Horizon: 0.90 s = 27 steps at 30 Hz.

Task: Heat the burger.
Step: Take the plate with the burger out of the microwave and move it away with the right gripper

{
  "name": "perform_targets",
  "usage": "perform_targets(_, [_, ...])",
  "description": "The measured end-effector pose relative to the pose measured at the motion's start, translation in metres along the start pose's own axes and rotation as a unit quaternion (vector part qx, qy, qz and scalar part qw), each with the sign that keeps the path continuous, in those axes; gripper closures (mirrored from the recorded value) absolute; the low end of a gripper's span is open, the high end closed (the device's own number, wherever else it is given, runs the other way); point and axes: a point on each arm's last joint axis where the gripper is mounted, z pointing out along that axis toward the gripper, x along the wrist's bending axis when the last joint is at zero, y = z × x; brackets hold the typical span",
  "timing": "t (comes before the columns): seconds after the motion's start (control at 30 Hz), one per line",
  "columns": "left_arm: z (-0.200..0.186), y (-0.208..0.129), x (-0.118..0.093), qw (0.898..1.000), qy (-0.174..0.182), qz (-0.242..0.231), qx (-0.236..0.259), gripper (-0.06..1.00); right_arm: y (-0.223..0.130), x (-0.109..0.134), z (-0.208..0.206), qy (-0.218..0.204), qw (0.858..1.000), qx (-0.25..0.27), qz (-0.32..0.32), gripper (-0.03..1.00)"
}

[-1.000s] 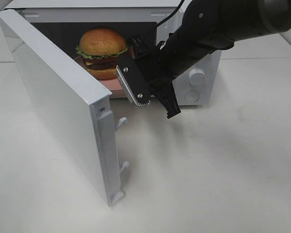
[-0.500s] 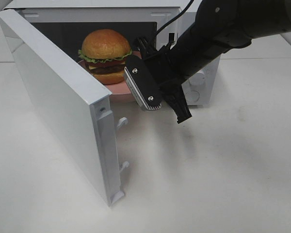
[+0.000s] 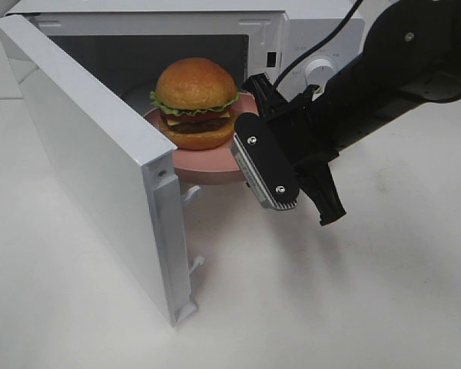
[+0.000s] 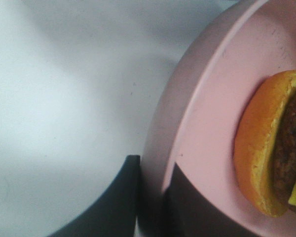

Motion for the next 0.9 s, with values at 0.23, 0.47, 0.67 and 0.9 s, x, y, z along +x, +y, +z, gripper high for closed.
perform_targets(0.23, [0.0, 0.0, 0.0, 1.0, 0.0, 0.0, 0.0, -0.03, 0.001, 0.014, -0.016, -0.018, 1.0, 0.012, -0.006, 0.85])
perform_targets(0.47, [0.0, 0.0, 0.0, 1.0, 0.0, 0.0, 0.0, -0.03, 0.002, 0.032, -0.033, -0.019, 1.0, 0.021, -0.011, 0.85])
perform_targets(0.67, [0.0, 0.0, 0.0, 1.0, 0.0, 0.0, 0.0, -0.03, 0.004, 0.049, -0.052, -0.027, 0.999, 0.031, 0.001, 0.85])
perform_targets(0.9, [0.0, 0.0, 0.0, 1.0, 0.0, 0.0, 0.0, -0.03, 0.007, 0.068, -0.074, -0.043, 0.998, 0.036, 0.016, 0.85])
